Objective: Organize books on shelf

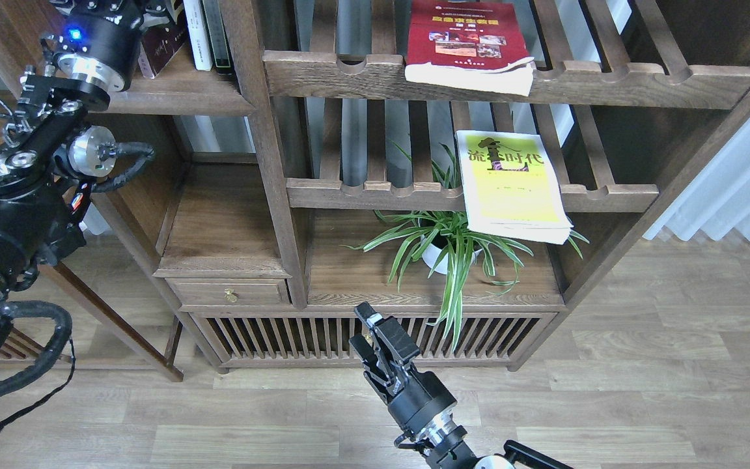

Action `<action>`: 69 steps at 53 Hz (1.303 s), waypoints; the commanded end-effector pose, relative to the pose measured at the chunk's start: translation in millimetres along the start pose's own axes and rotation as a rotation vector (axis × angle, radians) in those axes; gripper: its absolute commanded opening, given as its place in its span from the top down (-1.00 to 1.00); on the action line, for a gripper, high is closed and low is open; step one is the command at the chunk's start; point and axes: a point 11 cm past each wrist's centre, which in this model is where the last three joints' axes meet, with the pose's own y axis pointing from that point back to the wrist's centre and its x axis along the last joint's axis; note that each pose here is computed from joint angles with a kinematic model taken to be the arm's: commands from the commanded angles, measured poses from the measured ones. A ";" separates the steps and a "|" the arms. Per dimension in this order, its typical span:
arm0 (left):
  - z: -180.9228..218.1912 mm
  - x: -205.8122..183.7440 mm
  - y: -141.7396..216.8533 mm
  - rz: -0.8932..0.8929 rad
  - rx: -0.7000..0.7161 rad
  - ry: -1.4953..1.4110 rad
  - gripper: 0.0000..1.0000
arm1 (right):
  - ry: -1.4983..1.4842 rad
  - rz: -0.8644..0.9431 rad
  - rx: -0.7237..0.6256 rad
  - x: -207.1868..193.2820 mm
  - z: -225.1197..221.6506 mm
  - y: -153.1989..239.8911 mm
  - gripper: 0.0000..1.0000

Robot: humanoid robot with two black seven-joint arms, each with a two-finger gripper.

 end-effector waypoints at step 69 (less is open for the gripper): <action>149.8 7.0 65.7 -0.048 -0.503 0.568 -0.13 | -0.039 -0.152 0.082 -49.5 -22.7 -20.1 -0.84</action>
